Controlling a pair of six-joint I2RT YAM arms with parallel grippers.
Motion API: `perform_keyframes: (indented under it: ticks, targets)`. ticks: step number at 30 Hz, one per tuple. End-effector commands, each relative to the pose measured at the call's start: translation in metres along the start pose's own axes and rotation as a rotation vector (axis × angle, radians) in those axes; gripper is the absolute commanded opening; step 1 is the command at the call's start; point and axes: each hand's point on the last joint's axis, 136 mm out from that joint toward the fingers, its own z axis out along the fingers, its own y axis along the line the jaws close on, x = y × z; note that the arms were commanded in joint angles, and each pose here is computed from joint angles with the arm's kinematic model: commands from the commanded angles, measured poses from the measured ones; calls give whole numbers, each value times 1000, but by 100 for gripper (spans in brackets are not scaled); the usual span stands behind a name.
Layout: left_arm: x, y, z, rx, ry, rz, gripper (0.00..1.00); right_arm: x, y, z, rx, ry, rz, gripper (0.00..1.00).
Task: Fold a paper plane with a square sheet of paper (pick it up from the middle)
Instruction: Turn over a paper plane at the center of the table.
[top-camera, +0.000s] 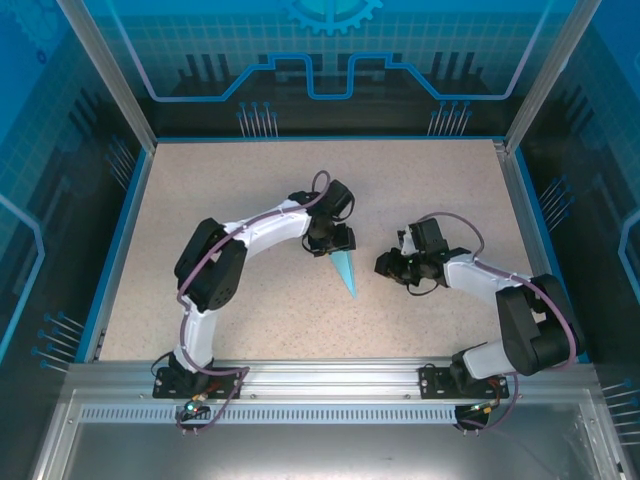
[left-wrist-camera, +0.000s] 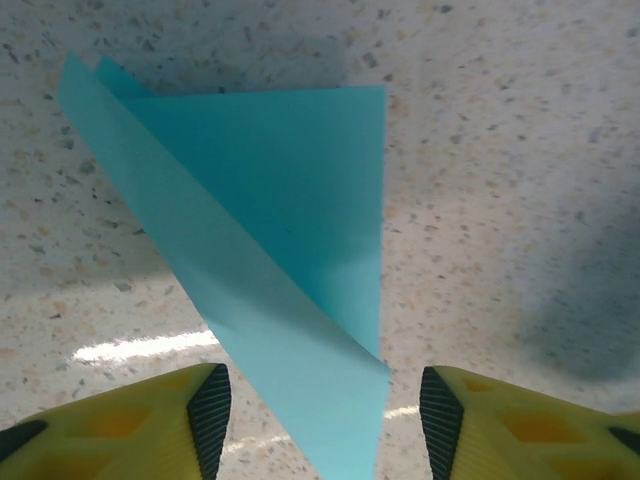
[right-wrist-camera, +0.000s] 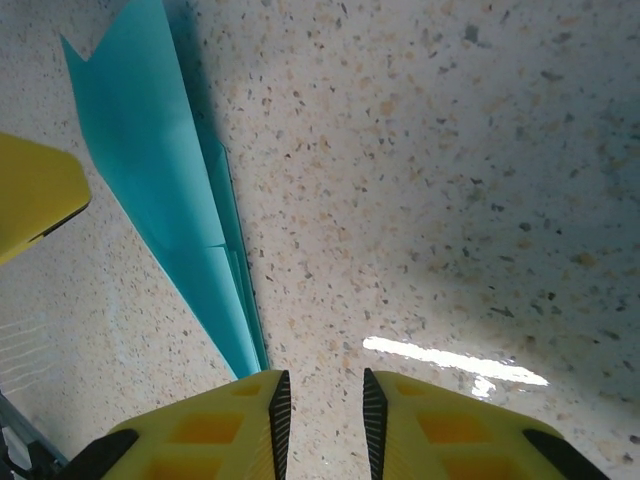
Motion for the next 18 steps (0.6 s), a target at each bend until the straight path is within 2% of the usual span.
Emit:
perform_keyframes:
  ticks: [1, 3, 8, 12, 18]
  targets:
    - [5, 8, 2, -107, 6, -19, 58, 2, 0, -2, -19, 0, 2, 29]
    - [6, 7, 4, -136, 4, -9, 61, 2, 0, -1, -22, 1, 1, 29]
    - [5, 13, 8, -215, 4, 1, 61, 4, 2, 0, -33, 4, 4, 29]
    - [4, 18, 1, -242, -18, 2, 57, 4, 7, 2, -48, 12, -10, 30]
    - [0, 14, -16, -191, -81, 33, 46, 4, 24, 9, -70, 34, -67, 31]
